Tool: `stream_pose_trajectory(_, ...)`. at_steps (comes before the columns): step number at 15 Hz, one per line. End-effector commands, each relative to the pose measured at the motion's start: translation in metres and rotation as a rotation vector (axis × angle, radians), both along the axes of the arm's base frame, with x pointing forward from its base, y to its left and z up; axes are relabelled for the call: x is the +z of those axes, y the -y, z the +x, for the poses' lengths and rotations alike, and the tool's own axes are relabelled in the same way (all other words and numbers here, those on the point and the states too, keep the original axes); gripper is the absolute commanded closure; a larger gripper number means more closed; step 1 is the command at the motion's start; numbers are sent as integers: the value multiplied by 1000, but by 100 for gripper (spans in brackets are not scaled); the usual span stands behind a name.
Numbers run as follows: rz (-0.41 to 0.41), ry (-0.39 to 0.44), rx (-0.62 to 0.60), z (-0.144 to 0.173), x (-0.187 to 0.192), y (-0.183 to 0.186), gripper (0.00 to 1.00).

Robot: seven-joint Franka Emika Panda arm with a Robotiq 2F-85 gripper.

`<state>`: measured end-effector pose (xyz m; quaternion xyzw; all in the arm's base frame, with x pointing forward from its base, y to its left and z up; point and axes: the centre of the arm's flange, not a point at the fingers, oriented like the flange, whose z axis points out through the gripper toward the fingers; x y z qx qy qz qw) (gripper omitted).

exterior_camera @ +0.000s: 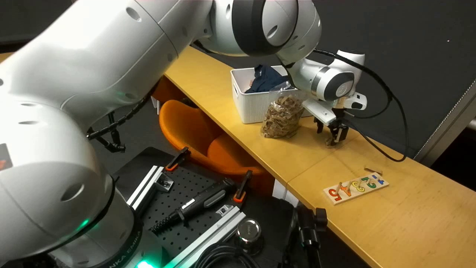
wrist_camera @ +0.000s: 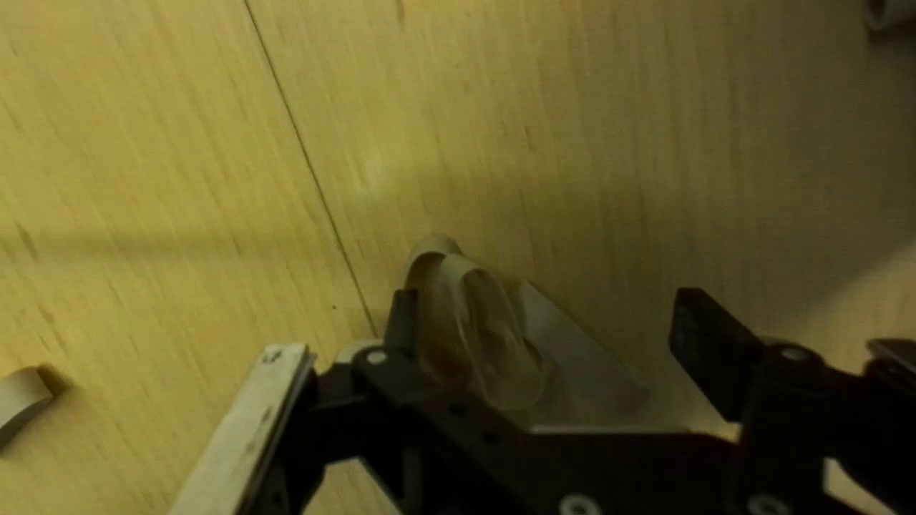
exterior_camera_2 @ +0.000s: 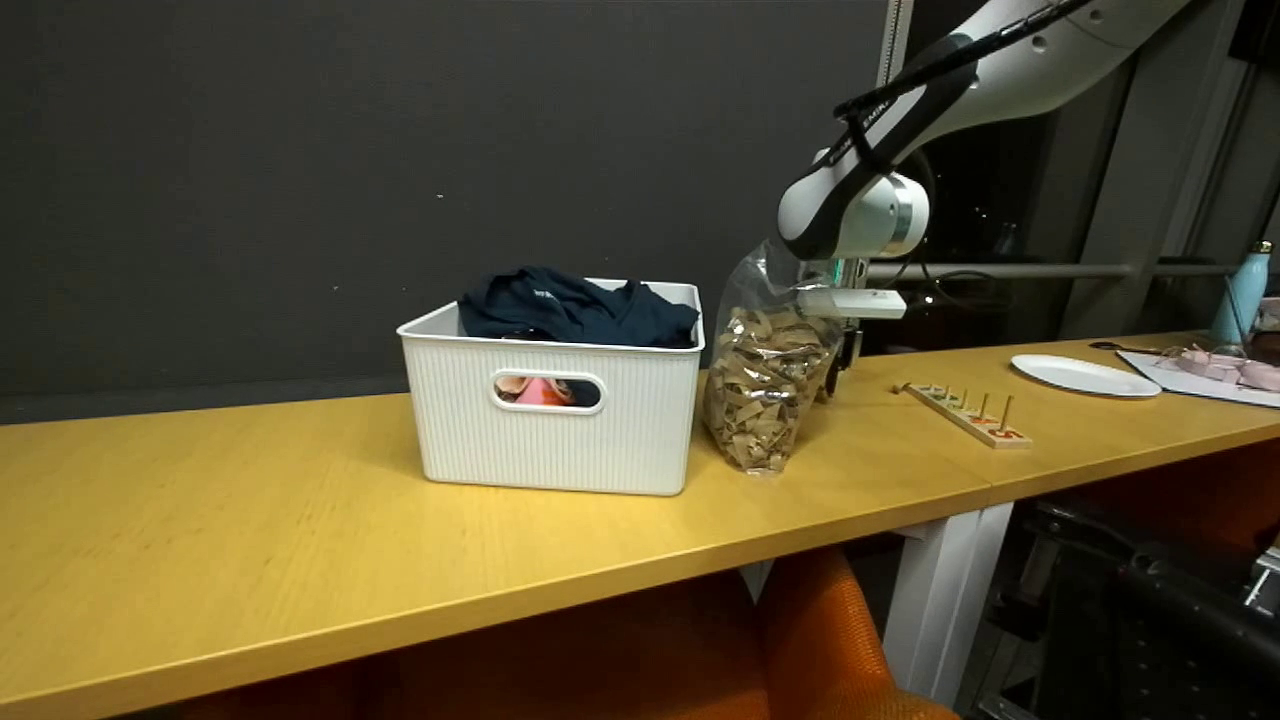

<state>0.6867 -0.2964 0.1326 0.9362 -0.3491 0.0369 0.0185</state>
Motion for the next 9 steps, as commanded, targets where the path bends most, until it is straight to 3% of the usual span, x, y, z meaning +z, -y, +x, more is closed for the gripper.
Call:
stream_pose_trajectory(1,-2,-46,-32,11,-6,11,37)
stream_pose_trajectory(2,-1,-55,-39,10,-7,14,37)
stream_pose_trajectory(9,-7,-49,-55,2,0,13,91)
